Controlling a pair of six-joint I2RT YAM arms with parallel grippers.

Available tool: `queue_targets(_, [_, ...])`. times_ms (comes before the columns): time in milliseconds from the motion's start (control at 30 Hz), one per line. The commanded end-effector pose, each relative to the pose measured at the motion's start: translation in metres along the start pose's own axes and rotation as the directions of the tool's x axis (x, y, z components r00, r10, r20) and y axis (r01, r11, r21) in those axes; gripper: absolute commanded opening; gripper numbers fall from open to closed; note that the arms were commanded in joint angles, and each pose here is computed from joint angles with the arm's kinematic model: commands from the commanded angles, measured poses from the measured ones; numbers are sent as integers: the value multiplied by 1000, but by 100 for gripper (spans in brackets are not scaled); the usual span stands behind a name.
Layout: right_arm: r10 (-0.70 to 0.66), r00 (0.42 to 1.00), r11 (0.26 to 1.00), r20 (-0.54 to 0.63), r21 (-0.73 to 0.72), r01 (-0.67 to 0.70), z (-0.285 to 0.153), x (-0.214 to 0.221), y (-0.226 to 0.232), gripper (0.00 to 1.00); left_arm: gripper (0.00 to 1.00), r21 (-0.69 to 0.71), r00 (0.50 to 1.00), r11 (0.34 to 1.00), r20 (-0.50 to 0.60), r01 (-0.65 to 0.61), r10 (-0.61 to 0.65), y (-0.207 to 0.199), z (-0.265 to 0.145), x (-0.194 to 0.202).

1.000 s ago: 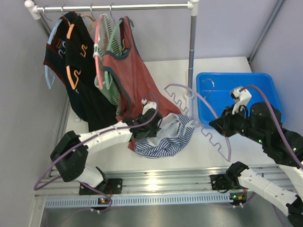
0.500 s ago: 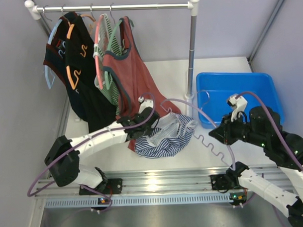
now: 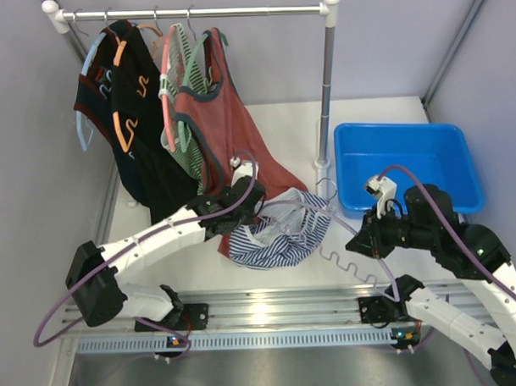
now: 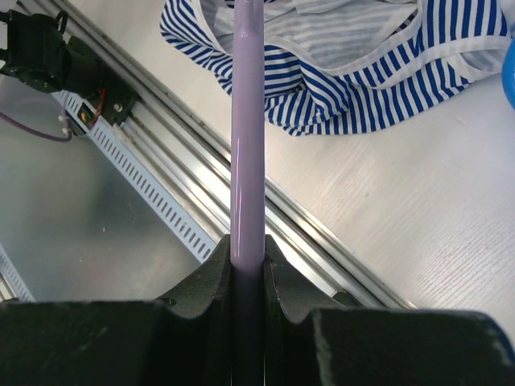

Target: Place the tank top on the hanger

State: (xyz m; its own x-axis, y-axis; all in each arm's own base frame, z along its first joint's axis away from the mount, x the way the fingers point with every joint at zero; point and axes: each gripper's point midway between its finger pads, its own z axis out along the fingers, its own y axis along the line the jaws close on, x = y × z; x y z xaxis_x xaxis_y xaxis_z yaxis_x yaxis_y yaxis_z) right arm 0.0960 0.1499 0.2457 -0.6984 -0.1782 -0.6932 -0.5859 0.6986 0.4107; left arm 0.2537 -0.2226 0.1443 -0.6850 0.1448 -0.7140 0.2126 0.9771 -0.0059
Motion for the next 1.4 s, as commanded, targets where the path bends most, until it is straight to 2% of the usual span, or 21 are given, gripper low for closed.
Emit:
queue_targets(0, [-53,997,994,61,-92,58,0,-14,17,0,0,11,999,1000,39,-6,6,-1,-14,-18])
queue_targets(200, [-48,998,992,36,-115,52,18,-10,15,0,0,26,999,1000,45,-7,6,0,-21,-21])
queue_targets(400, [-51,997,992,64,-108,58,35,-20,12,0,0,82,1000,997,26,-7,5,-5,-32,-19])
queue_targets(567, [-90,992,988,87,-120,100,48,-31,21,0,0,119,1000,993,14,-5,3,-6,-44,-17])
queue_targets(767, [-180,982,977,57,-106,185,67,-27,40,0,0,151,1000,989,23,-6,3,-5,-63,-21])
queue_targets(1100, [-231,961,967,155,-71,244,91,-50,43,0,0,219,998,973,16,-66,64,-12,-95,-12])
queue_targets(1200, [-262,953,959,150,-67,275,97,-51,43,0,0,203,996,976,1,-85,86,-7,-101,-6])
queue_targets(1367, [-291,946,939,145,-147,311,100,-45,60,0,0,155,997,985,34,-80,75,6,-110,-12])
